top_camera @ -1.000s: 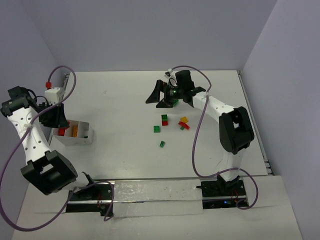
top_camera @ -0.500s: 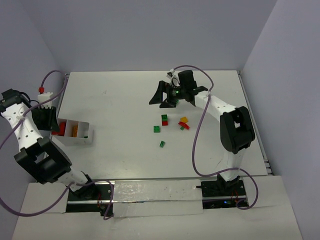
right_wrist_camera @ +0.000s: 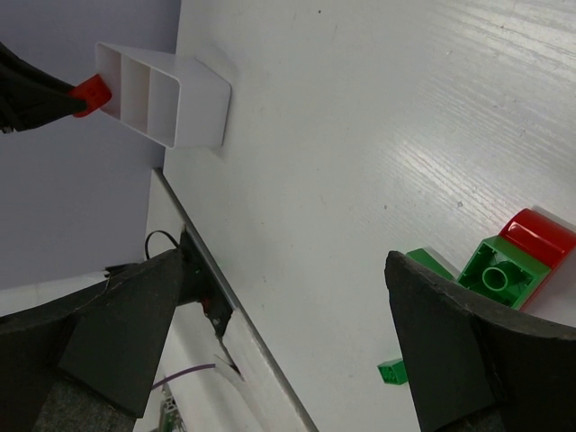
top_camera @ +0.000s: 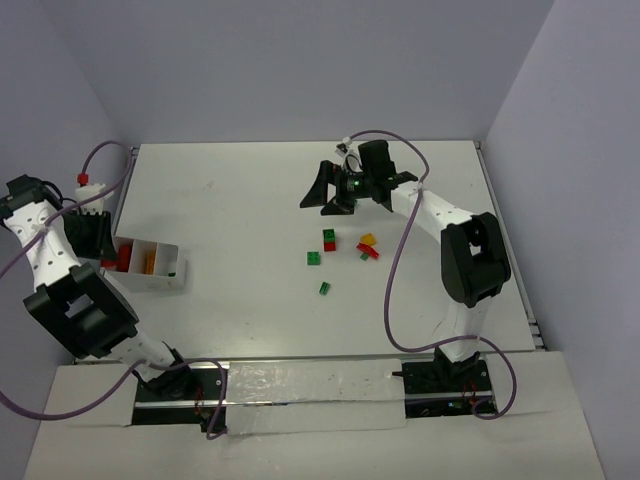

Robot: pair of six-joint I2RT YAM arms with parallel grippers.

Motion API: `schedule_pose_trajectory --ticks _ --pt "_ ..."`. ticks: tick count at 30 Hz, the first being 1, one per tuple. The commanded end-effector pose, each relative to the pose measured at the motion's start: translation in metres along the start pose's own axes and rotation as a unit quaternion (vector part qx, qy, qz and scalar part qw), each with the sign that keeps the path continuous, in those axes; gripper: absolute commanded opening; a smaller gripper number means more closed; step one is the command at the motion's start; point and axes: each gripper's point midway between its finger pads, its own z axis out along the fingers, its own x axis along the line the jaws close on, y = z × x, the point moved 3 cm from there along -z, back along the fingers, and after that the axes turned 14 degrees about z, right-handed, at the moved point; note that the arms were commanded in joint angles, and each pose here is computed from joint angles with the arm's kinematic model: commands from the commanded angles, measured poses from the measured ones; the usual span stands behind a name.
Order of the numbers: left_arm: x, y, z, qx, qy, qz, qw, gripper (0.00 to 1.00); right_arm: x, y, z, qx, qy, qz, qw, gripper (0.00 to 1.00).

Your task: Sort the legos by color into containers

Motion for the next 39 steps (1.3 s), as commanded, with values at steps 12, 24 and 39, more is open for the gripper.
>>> schedule_pose_trajectory --ticks 12,24,39 --pt "0.005 0.008 0.005 -0.001 0.020 0.024 1.000 0.61 -0.003 0.006 -0.003 -0.004 0.004 -0.011 1.000 1.00" --pt "-0.017 0.085 -0.066 -0.170 0.052 0.099 0.979 0.71 -0.023 0.016 -0.027 -0.061 -0.083 -0.094 0.990 1.00" --pt "-0.113 0.125 -0.056 -0.231 0.047 0.211 0.949 0.75 -0.114 -0.005 -0.073 -0.019 -0.310 -0.234 0.921 0.70"
